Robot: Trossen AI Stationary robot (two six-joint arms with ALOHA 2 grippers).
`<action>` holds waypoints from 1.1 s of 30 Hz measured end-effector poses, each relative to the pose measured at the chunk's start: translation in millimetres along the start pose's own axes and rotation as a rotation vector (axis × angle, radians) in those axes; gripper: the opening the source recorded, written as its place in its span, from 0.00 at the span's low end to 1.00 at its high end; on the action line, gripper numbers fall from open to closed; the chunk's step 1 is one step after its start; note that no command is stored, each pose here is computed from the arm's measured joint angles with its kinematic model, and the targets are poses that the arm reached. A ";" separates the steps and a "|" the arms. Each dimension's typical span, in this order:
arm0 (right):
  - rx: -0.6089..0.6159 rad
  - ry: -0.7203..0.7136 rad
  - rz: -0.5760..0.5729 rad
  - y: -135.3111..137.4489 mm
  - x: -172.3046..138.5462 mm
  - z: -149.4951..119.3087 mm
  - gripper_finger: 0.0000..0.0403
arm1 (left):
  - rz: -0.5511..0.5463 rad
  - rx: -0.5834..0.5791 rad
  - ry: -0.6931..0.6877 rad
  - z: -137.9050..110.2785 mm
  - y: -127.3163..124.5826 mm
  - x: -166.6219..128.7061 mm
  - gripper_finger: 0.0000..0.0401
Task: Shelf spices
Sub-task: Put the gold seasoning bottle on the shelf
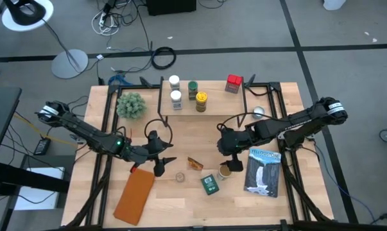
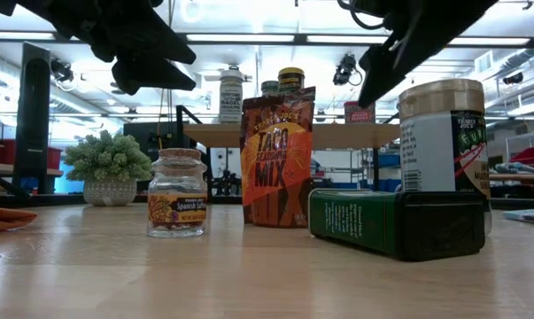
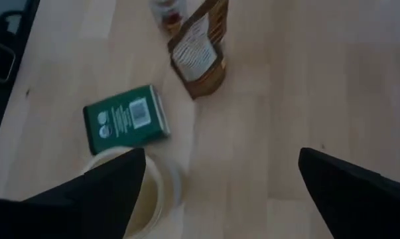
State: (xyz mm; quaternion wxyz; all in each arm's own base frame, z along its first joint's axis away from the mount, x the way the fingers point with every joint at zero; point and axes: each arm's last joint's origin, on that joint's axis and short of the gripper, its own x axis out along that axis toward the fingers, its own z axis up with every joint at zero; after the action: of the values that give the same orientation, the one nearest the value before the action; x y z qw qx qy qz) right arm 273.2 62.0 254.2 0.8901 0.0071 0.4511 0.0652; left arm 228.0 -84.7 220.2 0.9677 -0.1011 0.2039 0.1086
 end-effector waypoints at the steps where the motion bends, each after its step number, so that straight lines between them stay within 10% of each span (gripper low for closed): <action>1: -0.006 0.012 0.008 1.0 0.0 -1.2 0.99 | 0.000 0.003 0.000 0.0 0.0 0.0 0.72; 33: -0.207 0.023 0.029 60.2 -1.1 33.1 0.99 | 0.005 0.028 -0.006 0.5 0.0 -0.1 0.72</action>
State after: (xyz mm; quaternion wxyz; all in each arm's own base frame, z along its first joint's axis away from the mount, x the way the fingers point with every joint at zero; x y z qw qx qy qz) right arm 292.5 123.1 279.0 0.8797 -0.0790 0.4521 0.1246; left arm 228.1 -84.5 220.6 0.9693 -0.0867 0.2029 0.1084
